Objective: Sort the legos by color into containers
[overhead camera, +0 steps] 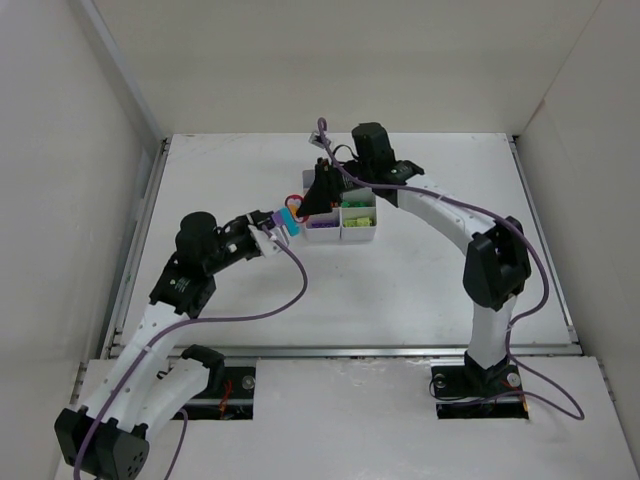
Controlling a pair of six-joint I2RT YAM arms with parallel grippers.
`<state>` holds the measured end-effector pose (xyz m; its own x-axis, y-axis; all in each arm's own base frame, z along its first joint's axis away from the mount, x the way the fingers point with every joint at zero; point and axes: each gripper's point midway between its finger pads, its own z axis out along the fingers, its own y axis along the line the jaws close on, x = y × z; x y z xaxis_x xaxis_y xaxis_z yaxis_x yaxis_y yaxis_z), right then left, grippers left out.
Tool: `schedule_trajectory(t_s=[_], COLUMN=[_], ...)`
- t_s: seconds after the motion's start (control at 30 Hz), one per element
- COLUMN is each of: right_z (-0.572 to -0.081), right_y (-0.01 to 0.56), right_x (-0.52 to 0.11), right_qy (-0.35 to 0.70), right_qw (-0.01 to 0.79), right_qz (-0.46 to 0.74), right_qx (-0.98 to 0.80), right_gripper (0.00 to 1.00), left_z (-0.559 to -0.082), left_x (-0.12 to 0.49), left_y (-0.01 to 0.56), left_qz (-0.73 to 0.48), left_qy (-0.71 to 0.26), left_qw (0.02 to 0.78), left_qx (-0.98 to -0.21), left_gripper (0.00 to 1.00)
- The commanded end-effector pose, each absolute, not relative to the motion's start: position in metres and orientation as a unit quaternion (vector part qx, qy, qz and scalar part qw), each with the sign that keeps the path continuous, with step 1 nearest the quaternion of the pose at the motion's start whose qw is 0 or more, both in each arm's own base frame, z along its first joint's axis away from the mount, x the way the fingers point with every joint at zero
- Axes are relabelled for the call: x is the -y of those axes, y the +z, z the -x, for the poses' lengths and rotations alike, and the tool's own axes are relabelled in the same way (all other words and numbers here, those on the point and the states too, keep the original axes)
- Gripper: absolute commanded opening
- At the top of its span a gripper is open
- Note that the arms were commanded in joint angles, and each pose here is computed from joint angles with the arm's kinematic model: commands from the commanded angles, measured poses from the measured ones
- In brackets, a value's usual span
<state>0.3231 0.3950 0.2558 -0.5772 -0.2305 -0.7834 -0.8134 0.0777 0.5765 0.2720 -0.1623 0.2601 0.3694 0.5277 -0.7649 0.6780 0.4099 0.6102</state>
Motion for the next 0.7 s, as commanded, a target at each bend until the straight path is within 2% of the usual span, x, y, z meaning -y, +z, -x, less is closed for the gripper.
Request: schedule_trajectory(t_s=[0.0,0.07,0.1,0.17,0.33,0.47,0.67], right_z=[-0.312,-0.312,-0.312,-0.314,-0.352,-0.366,-0.391], right_y=[0.289,0.289,0.281,0.281,0.254,0.266,0.275], right_x=[-0.402,-0.402,-0.401,-0.395,-0.349,-0.332,-0.305], right_qy=[0.589,0.589,0.587,0.58,0.534,0.506,0.429], right_qw=[0.277,0.277,0.272,0.278,0.308,0.345,0.397], right_qz=[0.425,0.425,0.42,0.413,0.341,0.319,0.288], right_qx=[-0.629,-0.629,-0.636,-0.645,-0.71,-0.723,-0.758], right_gripper=[0.43,0.11,0.0,0.0,0.0,0.0,0.0], left_z=[-0.271,-0.275,-0.275,-0.28,-0.281,-0.275,-0.283], left_x=[0.167,0.163,0.161,0.151,0.132,0.132,0.132], left_y=[0.284,0.283,0.279,0.262,0.223,0.205,0.205], left_qz=[-0.537,-0.527,-0.526,-0.514,-0.491,-0.473,-0.371], left_qy=[-0.052,-0.044,-0.041,-0.027,-0.008,-0.03,-0.088], left_qw=[0.661,0.661,0.655,0.635,0.595,0.583,0.584], left_qx=[-0.521,-0.532,-0.541,-0.576,-0.636,-0.66,-0.716], left_gripper=[0.0,0.0,0.0,0.0,0.0,0.0,0.0])
